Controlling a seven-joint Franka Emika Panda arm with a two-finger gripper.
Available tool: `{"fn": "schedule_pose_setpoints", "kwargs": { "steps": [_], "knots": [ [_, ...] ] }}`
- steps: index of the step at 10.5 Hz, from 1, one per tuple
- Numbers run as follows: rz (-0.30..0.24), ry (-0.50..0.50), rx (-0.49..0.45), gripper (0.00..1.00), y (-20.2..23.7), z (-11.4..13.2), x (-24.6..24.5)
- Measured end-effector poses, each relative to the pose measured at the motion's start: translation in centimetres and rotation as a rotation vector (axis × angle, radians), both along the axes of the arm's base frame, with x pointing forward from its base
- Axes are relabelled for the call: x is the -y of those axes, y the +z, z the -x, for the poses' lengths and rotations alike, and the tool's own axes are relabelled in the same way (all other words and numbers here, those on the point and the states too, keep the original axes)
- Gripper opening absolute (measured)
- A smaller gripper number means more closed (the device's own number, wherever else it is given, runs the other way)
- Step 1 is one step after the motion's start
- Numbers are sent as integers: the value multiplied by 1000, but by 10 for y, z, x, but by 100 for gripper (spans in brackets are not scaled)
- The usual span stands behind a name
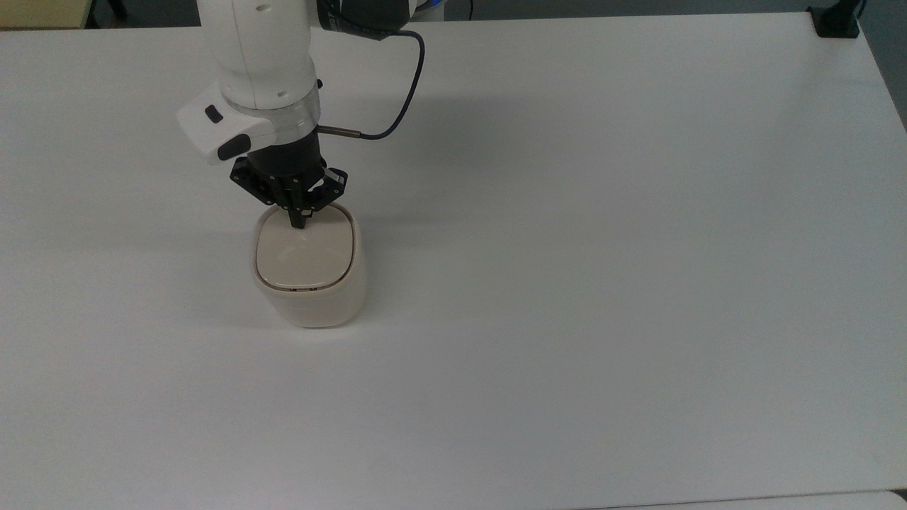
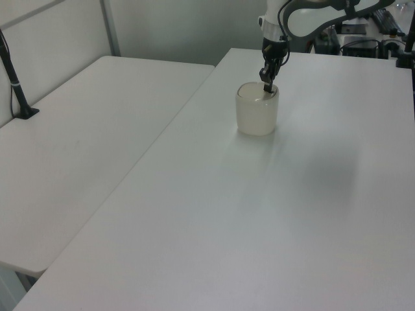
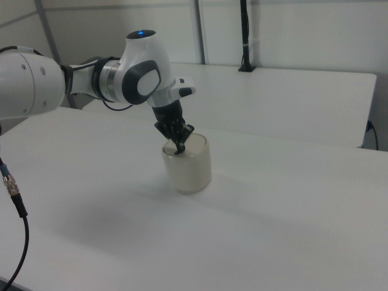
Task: Open the trash bin
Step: 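Pull the gripper up, flipping the lid open on its hinge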
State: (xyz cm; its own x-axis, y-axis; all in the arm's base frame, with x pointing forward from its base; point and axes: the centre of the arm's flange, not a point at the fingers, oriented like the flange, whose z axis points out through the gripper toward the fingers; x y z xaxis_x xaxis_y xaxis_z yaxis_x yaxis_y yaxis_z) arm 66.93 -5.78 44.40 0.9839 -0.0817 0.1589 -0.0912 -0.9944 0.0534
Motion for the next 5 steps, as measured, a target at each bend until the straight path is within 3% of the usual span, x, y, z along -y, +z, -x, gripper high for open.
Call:
{"fn": "schedule_pose_setpoints", "kwargs": {
  "steps": [2, 5],
  "knots": [
    [-1, -3, -23, 4, 8, 3, 0],
    [-4, 9, -54, 7, 74, 29, -14]
  ]
}}
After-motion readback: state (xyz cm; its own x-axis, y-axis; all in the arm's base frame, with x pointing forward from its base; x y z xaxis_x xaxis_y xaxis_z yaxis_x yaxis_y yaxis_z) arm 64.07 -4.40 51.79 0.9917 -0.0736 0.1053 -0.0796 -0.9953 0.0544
